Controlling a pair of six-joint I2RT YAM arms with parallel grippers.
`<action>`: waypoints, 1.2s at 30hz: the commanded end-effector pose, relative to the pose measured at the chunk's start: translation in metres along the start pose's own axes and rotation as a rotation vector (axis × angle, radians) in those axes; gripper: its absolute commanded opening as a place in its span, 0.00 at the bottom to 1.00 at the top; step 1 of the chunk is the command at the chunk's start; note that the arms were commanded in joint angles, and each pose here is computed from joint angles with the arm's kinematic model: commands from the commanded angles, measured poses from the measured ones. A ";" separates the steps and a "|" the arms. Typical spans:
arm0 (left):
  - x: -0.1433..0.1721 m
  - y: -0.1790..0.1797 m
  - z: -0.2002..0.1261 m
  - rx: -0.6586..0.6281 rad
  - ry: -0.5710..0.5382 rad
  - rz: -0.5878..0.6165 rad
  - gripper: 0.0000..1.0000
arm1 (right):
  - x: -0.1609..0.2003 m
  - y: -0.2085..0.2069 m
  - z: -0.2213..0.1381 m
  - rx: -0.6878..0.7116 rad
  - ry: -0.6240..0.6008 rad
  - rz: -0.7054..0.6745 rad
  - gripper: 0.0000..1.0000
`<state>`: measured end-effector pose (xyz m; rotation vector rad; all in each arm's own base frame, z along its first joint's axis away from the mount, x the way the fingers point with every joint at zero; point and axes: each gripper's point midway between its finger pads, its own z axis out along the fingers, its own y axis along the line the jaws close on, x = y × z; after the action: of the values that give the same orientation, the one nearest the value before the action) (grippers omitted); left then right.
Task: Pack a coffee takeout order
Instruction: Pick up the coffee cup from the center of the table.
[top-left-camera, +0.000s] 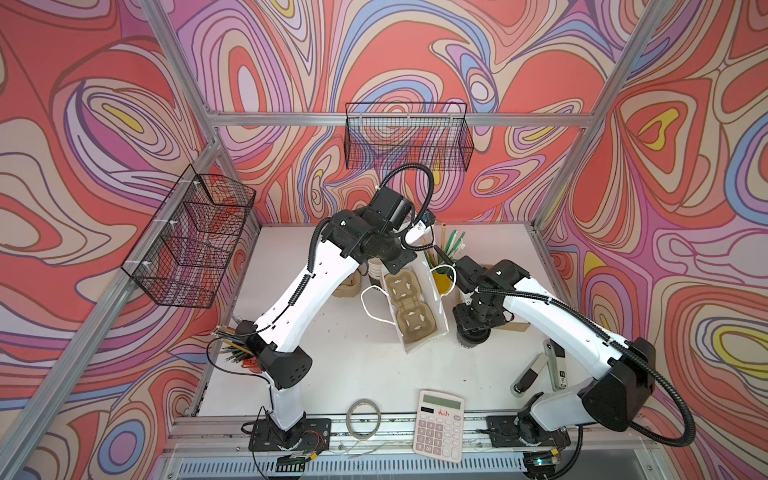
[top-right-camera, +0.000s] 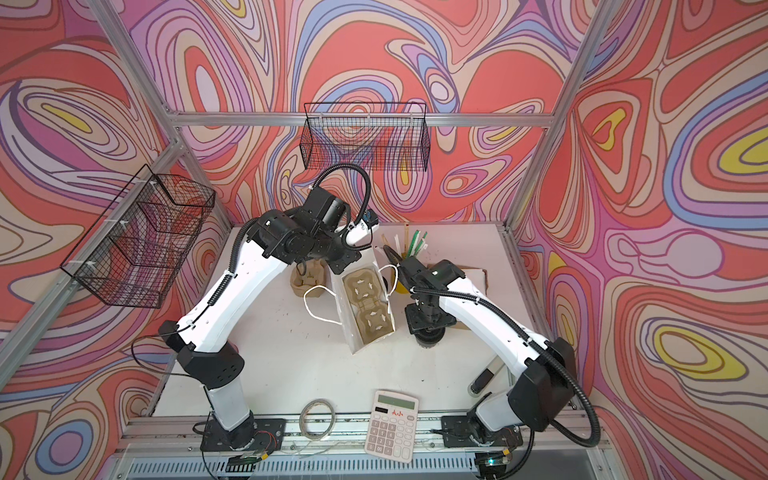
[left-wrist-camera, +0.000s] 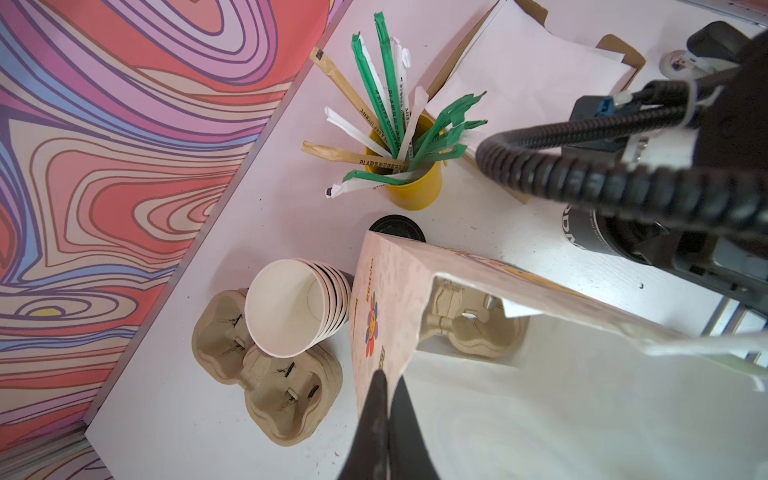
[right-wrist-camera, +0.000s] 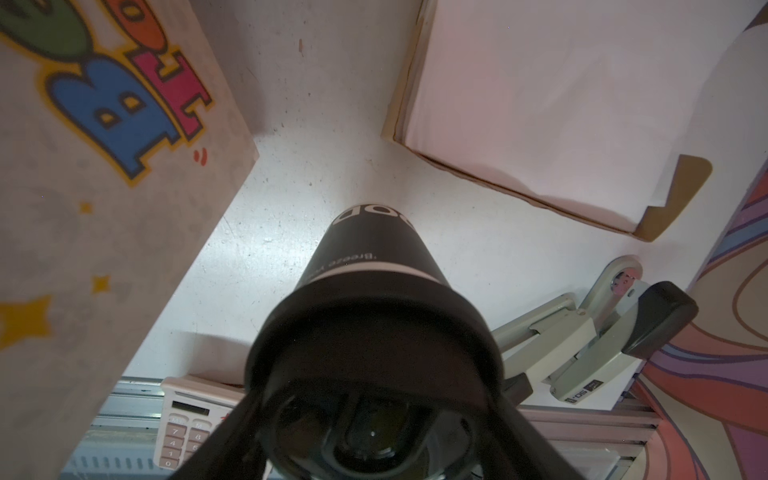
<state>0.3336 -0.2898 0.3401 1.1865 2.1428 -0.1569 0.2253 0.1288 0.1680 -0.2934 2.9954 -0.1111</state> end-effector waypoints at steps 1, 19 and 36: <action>-0.014 0.002 0.000 -0.004 -0.052 0.029 0.00 | 0.006 -0.008 -0.009 0.016 -0.013 0.027 0.73; -0.036 0.035 0.023 -0.068 -0.122 0.088 0.00 | 0.016 -0.014 -0.019 0.010 -0.027 0.058 0.73; -0.045 0.040 0.027 -0.070 -0.125 0.068 0.00 | 0.014 -0.011 -0.019 -0.007 -0.034 0.062 0.73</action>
<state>0.4051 -0.3095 0.3483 1.1864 1.9772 -0.0992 0.2125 0.1197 0.1821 -0.2327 2.9729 -0.0831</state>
